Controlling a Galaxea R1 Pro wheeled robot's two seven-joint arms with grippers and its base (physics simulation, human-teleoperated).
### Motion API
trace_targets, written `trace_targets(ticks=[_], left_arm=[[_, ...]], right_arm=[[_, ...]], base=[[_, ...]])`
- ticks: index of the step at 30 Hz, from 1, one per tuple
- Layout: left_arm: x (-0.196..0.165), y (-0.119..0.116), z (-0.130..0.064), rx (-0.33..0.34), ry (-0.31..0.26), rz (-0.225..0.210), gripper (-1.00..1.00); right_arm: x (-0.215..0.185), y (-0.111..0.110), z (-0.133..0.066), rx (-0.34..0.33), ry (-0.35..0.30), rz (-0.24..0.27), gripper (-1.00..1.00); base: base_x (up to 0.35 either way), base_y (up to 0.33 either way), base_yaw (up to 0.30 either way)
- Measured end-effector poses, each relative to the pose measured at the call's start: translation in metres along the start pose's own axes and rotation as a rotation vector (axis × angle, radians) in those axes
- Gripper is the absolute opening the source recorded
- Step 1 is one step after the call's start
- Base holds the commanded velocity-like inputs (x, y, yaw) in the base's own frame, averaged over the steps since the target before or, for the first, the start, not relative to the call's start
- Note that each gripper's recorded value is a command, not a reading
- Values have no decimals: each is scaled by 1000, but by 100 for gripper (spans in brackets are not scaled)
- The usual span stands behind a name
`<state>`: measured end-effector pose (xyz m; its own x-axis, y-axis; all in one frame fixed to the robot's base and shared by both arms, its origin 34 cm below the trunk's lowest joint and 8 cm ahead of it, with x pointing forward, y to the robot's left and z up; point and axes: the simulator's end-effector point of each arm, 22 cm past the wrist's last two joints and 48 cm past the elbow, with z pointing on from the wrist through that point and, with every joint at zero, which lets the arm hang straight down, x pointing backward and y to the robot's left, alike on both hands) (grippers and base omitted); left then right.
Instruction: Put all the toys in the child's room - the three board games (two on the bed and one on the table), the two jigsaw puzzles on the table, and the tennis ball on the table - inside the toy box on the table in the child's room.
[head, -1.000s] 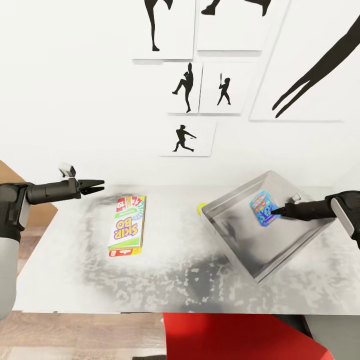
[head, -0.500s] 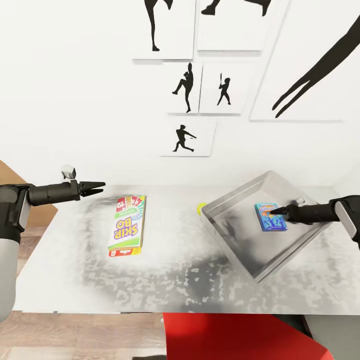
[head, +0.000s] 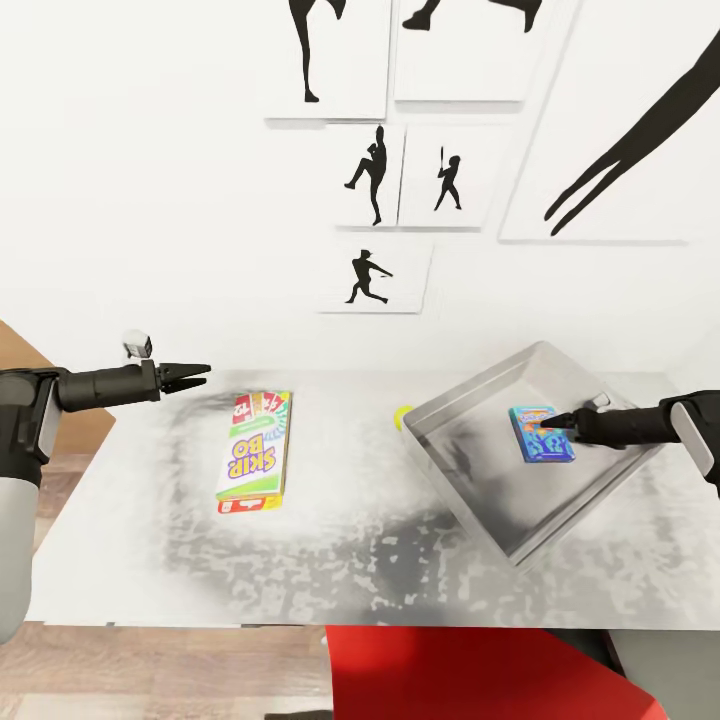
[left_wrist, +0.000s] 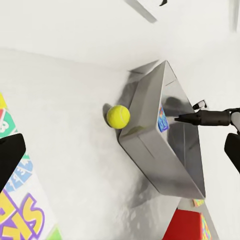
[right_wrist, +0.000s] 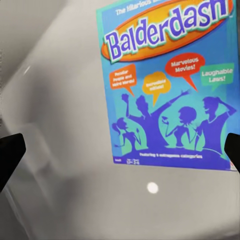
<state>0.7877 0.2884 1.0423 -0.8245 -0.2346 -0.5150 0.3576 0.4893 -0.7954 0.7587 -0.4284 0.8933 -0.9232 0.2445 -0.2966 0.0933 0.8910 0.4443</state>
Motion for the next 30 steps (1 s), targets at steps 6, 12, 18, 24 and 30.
trace_targets(ticks=[6, 12, 18, 24, 30], left_arm=[[0, 0, 0, 0, 0, 0, 100], [0, 0, 0, 0, 0, 0, 100], [0, 0, 0, 1, -1, 0, 100], [-1, -1, 0, 1, -2, 1, 100], [-3, -5, -2, 3, -5, 6, 100]], right_arm=[[-1, 1, 0, -4, -1, -1, 100], [-1, 2, 0, -6, -1, -1, 100], [-1, 2, 0, -7, -1, -1, 100], [-1, 3, -1, -8, -3, -3, 100], [-5, 6, -5, -11, -12, -9, 100]], base=[[0, 0, 0], [0, 0, 0], [0, 0, 0], [0, 0, 0], [0, 0, 0]])
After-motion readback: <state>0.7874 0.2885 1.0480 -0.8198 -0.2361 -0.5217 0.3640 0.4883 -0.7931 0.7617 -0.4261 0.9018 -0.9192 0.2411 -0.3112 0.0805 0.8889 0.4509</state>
